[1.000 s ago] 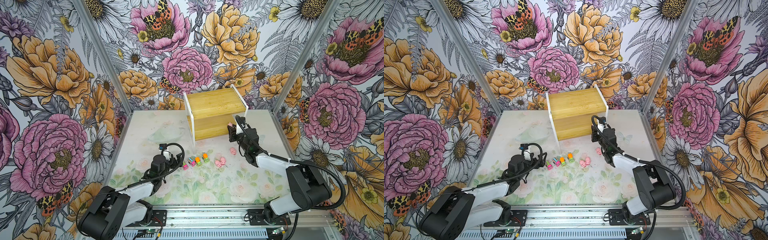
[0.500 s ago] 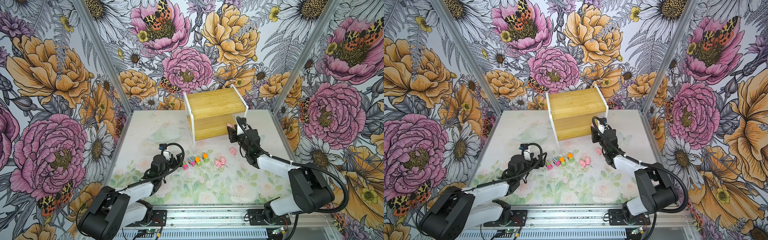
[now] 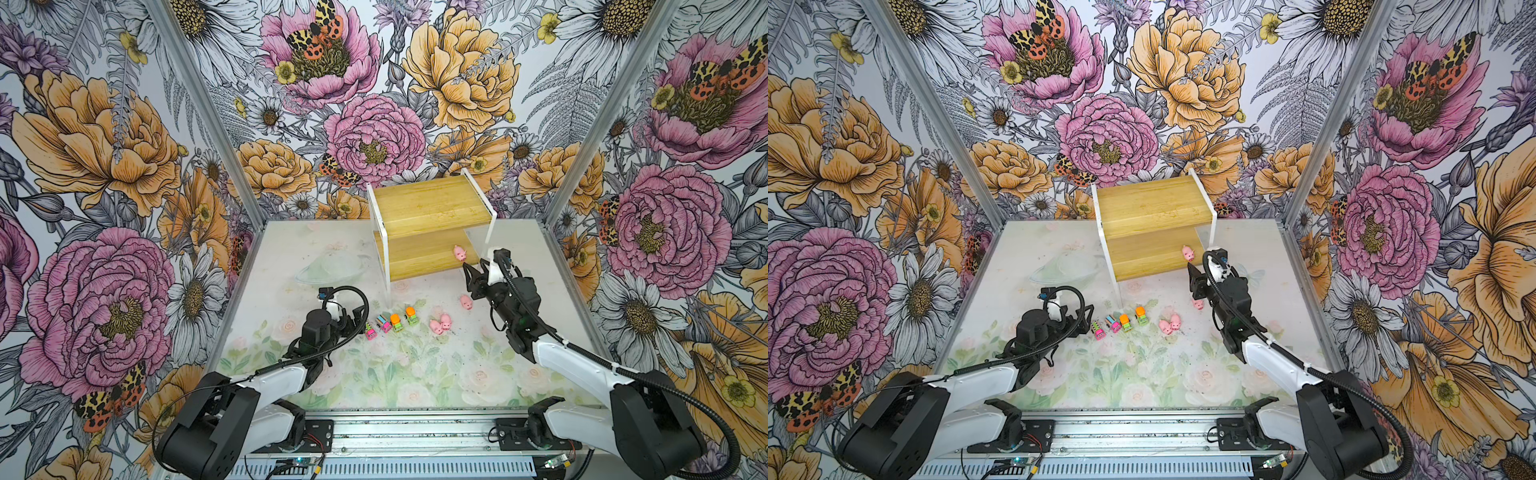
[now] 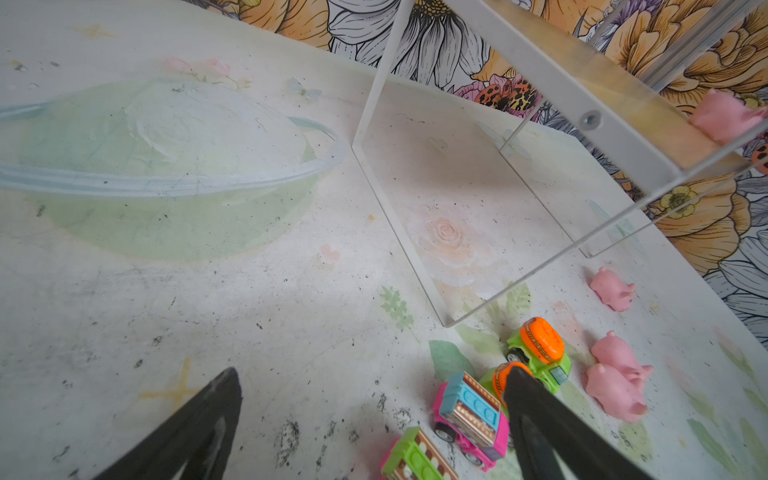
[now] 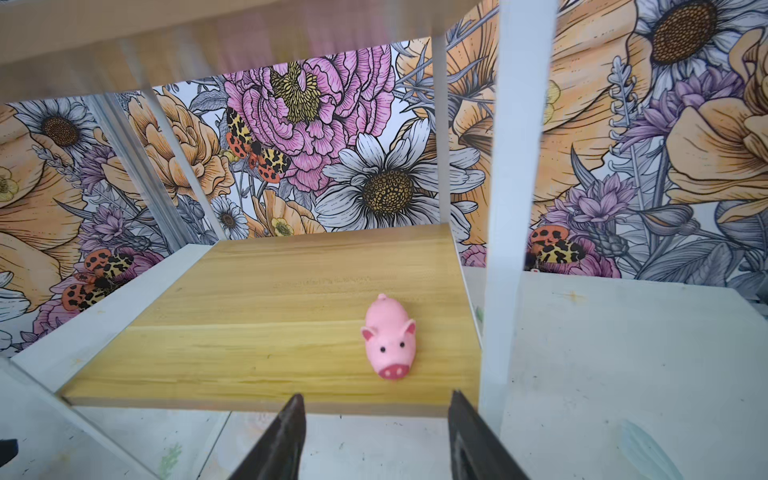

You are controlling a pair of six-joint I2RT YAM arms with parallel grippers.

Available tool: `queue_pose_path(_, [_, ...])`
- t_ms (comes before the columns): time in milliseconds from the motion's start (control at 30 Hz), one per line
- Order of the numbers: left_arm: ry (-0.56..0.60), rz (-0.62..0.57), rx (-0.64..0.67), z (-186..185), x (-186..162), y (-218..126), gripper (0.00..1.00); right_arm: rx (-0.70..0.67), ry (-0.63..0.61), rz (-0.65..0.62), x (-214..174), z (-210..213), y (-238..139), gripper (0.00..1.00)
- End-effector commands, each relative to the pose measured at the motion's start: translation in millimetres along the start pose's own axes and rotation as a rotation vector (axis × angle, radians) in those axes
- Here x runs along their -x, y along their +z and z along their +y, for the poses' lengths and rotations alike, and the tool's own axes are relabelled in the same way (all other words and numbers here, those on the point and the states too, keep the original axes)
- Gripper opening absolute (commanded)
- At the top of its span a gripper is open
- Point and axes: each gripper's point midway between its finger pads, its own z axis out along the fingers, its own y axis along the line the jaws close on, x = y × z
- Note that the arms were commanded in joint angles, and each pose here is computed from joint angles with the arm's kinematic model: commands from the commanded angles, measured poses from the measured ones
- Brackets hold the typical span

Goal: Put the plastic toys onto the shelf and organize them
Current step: 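Move the right gripper back down over the pink pigs on the table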

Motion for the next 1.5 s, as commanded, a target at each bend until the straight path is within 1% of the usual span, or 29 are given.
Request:
queue_pose_path(0, [0.014,-0.011,-0.029,-5,7,3,0.99,0.016,0.088,0.037,-26,2,-12,0.53])
queue_pose_path(67, [0.016,-0.003,-0.035,-6,6,4,0.99,0.023,0.12,0.066,-44,3,-19,0.52])
queue_pose_path(267, [0.014,0.003,-0.04,-7,5,5,0.99,0.008,0.17,0.164,-89,5,-35,0.52])
queue_pose_path(467, [0.011,0.005,-0.037,-6,4,6,0.99,-0.085,0.181,0.213,-115,-8,-42,0.52])
queue_pose_path(600, [0.009,0.005,-0.034,-6,5,6,0.99,-0.144,0.18,0.257,-129,-18,-37,0.5])
queue_pose_path(667, [0.006,0.008,-0.037,-6,4,6,0.99,-0.149,0.179,0.278,-135,-18,-31,0.49])
queue_pose_path(767, [0.003,0.008,-0.045,-8,4,6,0.99,-0.147,0.18,0.299,-141,-17,-20,0.46])
queue_pose_path(933, [-0.001,0.014,-0.054,-11,4,7,0.99,-0.168,0.173,0.307,-147,-21,-7,0.47])
queue_pose_path(1100, [-0.001,0.013,-0.05,-11,4,7,0.99,-0.208,0.149,0.319,-150,-30,-4,0.47])
queue_pose_path(1467, [-0.004,0.015,-0.052,-14,4,10,0.99,-0.228,0.162,0.339,-150,-40,13,0.46])
